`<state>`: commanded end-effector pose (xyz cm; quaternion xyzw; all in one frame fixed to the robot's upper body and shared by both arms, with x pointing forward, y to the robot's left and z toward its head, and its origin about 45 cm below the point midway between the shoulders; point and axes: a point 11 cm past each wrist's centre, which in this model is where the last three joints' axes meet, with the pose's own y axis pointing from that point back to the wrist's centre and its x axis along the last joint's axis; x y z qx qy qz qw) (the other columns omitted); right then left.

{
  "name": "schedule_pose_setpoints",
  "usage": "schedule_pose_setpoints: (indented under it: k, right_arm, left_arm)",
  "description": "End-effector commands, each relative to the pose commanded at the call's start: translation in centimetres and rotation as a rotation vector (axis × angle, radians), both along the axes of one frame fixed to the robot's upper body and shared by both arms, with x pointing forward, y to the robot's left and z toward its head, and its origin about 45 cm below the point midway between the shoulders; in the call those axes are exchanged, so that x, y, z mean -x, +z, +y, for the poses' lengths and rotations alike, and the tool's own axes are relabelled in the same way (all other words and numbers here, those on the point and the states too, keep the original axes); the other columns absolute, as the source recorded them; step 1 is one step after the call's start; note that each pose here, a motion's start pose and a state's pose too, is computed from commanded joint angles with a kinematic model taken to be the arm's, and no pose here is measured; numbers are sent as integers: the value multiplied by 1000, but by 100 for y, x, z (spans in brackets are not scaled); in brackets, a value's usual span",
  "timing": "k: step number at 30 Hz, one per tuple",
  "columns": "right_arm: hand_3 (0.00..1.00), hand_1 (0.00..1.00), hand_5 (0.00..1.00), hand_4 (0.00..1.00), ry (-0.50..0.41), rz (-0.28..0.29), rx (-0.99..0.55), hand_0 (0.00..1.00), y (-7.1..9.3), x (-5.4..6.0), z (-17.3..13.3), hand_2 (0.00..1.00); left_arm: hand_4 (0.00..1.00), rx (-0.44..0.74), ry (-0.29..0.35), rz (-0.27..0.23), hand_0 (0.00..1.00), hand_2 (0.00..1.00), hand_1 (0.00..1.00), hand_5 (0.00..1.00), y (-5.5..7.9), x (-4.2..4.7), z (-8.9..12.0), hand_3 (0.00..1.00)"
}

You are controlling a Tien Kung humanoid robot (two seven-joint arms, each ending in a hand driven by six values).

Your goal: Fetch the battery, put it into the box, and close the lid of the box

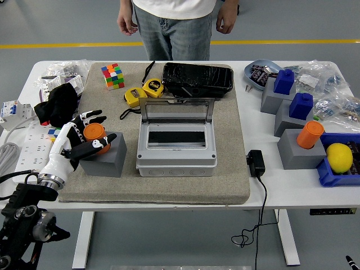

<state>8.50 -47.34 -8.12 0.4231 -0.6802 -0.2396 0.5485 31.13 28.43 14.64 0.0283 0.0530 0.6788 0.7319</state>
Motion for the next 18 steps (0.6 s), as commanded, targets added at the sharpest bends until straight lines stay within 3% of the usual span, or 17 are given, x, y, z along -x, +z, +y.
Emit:
schedule_pose_setpoints:
  k: [18]
  right_arm:
    - [762,752,998,998,1,2,-1,798,-1,2,1,733]
  left_arm:
    - [998,-7,-20,-6,665,575,734,2,14,-46,-171,601]
